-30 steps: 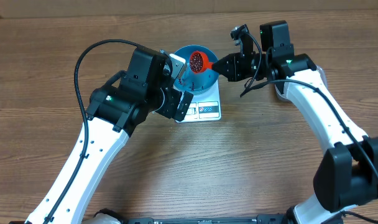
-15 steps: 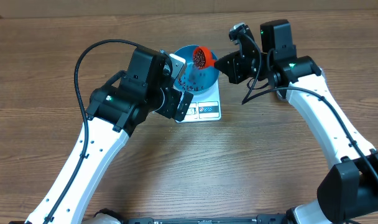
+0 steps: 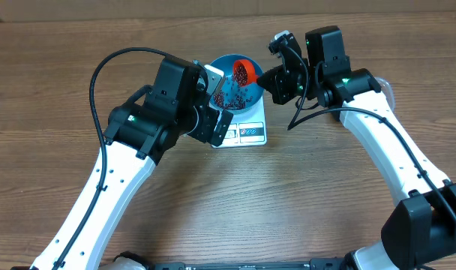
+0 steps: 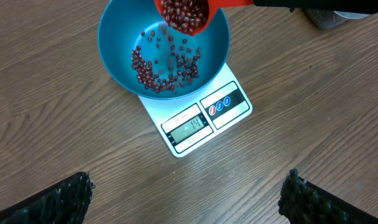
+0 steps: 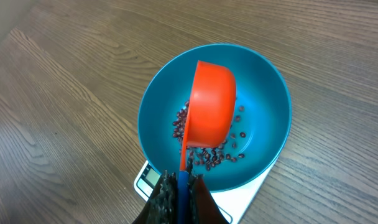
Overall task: Scoop item into bowl and weigh 150g on scale
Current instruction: 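Tilt the red scoop with the right gripper to pour beans into bowl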
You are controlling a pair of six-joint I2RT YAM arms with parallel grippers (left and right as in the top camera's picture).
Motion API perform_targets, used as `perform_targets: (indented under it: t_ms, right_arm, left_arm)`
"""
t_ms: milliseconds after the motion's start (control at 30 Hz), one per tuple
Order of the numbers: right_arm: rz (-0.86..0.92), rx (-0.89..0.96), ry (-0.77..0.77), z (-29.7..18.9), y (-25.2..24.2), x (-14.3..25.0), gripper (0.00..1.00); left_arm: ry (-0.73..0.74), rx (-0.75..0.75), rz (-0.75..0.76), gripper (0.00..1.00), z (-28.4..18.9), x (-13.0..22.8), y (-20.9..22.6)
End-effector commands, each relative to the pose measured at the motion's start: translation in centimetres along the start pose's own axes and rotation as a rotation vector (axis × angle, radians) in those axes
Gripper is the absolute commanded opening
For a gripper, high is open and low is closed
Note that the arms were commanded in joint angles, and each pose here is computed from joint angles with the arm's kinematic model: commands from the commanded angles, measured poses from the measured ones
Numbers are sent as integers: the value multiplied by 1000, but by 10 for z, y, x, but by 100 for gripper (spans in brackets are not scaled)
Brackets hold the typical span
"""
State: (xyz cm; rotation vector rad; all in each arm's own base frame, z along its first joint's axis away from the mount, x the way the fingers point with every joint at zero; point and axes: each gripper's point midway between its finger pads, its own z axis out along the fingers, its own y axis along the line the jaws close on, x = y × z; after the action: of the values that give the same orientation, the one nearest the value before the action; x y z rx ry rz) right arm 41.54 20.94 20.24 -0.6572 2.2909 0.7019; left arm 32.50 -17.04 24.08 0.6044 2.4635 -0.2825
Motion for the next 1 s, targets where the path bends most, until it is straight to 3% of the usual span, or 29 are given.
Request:
perform_targets:
  t_ms: [0, 567, 967]
  right_arm:
    - [-46, 14, -60, -16, 6, -22, 4]
    - [-95, 10, -62, -16, 13, -23, 4]
    - [-178, 122, -49, -11, 13, -24, 4]
  left_arm:
    - [-3, 12, 16, 100, 0, -2, -1]
    - [-3, 12, 17, 100, 0, -2, -1]
    - [-3, 12, 17, 100, 0, -2, -1]
